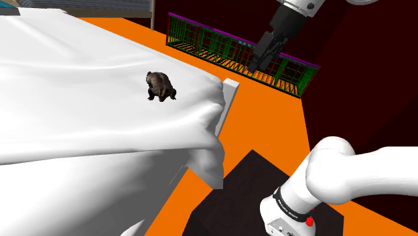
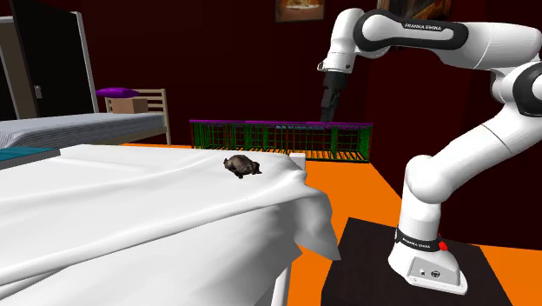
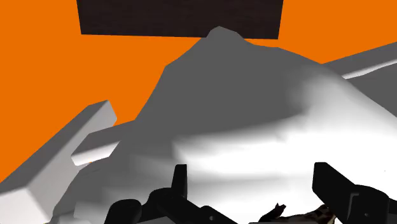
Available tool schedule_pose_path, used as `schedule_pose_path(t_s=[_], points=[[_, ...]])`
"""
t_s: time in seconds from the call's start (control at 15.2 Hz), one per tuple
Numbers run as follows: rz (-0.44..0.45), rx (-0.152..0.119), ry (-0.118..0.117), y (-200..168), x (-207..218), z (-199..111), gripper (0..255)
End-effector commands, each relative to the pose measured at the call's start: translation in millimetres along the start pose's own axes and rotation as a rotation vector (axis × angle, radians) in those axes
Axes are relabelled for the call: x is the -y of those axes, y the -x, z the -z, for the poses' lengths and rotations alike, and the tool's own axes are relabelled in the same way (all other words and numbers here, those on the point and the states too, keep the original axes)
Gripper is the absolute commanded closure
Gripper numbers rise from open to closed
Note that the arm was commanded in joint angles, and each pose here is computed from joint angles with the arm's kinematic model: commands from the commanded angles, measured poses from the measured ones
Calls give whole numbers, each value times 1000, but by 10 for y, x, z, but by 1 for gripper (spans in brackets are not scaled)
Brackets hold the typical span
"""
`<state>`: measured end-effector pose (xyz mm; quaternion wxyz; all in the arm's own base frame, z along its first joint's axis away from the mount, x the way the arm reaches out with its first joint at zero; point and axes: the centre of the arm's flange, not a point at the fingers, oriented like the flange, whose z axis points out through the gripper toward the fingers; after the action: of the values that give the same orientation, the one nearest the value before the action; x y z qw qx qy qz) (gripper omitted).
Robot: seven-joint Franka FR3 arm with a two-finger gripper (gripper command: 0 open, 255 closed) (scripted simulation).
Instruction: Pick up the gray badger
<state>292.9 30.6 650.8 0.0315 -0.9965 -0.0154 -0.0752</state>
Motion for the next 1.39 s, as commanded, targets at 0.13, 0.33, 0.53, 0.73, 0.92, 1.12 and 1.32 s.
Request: schedule_pose_path(t_s=[0.13, 0.33, 0.53, 0.73, 0.92, 1.12, 1.32], points=[[18, 8, 25, -198, 194, -108, 0], [45, 20, 63, -486, 485, -282, 0], [72, 32, 102, -764, 777, -471, 0], [99, 44, 140, -1032, 1070, -674, 0], [126, 57, 178, -1289, 1361, -892, 0], [153, 69, 216, -1536, 1650, -1123, 0], [180, 81, 254, -1773, 1937, -1369, 0]])
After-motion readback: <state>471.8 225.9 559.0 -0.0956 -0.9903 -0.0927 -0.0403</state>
